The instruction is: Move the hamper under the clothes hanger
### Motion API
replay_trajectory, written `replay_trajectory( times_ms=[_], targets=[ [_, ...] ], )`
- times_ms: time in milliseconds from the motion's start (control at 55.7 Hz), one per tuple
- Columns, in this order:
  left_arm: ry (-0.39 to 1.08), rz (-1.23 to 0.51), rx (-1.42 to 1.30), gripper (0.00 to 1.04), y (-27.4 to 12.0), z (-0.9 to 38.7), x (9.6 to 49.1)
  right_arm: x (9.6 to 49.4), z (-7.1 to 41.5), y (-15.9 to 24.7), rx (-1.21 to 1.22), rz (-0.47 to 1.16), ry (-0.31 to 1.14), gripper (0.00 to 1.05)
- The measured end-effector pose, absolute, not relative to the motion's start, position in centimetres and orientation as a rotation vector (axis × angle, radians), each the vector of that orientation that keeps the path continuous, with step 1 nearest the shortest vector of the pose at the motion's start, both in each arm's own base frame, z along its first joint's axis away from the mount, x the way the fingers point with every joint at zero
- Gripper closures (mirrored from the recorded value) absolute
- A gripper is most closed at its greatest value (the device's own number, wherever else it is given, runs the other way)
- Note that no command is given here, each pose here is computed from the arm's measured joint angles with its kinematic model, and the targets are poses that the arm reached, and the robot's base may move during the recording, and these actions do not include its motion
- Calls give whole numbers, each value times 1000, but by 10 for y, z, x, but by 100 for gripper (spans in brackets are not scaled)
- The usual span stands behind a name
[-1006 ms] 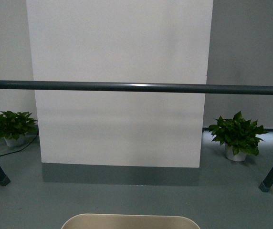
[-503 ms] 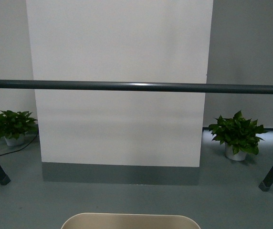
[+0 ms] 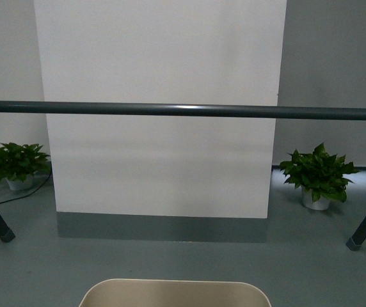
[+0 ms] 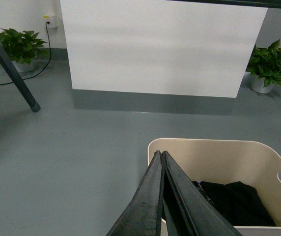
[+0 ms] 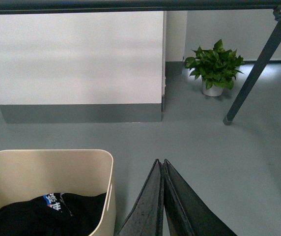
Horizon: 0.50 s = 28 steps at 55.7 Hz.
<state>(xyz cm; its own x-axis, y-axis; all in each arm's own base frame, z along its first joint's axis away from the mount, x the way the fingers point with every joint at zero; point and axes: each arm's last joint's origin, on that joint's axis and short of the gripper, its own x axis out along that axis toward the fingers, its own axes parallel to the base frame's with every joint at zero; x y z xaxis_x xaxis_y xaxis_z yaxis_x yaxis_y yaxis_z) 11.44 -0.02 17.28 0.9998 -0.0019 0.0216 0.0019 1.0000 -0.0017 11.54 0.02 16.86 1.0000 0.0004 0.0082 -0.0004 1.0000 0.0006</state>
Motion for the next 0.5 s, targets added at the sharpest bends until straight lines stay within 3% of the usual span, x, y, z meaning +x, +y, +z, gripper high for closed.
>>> replay_trajectory(
  times_ms=[503],
  targets=[
    [-14,-2,-2,101,0,169,97,98,165,0,1,2,-2,103]
  ],
)
